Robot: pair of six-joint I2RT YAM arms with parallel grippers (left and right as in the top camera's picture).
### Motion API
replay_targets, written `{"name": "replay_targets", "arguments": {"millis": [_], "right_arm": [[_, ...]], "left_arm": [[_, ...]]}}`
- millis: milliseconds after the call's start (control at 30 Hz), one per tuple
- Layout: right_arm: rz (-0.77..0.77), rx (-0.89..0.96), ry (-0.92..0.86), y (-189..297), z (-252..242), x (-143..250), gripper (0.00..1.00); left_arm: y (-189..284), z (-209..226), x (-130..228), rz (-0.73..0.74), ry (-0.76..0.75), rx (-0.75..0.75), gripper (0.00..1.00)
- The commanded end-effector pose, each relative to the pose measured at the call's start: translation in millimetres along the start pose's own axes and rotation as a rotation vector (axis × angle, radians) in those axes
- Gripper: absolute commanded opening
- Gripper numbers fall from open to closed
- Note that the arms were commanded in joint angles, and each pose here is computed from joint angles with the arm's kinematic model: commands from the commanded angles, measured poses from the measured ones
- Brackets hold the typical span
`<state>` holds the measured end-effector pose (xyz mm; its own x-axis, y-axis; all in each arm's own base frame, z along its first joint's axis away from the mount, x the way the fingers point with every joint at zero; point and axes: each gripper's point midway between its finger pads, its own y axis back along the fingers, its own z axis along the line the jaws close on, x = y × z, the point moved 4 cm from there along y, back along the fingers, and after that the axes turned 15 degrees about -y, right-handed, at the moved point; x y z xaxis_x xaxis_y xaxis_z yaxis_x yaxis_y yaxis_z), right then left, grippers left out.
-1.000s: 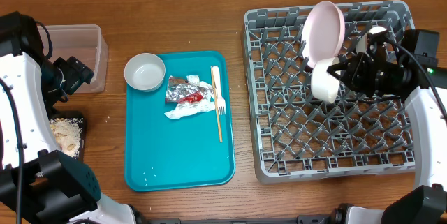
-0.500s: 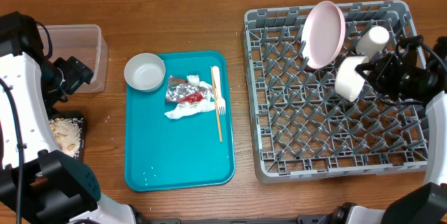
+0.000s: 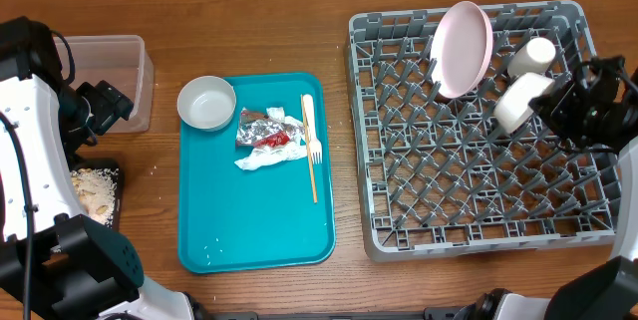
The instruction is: Sort waste into correct bins and load items into the dishwasher rack
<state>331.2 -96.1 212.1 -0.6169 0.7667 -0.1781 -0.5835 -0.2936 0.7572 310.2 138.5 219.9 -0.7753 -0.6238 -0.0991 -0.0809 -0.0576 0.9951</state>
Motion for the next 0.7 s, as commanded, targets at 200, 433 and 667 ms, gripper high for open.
{"name": "replay_targets", "arguments": {"millis": [200, 433, 667], "right_arm": [[-0.093, 0.221, -0.051, -2.3, -35.7, -13.5, 0.04], [-0.065, 0.24, -0.117, -0.3, -38.5, -5.6, 0.13], [-0.174, 0.376, -0.196, 32.3, -36.0, -21.5, 0.33]], "left_arm": [[11.8, 1.5, -2.2, -0.043, 0.021, -0.002, 1.0], [11.8, 1.4, -2.1, -0.043, 0.021, -0.002, 1.0], [11.8, 1.3, -2.3, -0.043, 0.021, -0.002, 1.0]]}}
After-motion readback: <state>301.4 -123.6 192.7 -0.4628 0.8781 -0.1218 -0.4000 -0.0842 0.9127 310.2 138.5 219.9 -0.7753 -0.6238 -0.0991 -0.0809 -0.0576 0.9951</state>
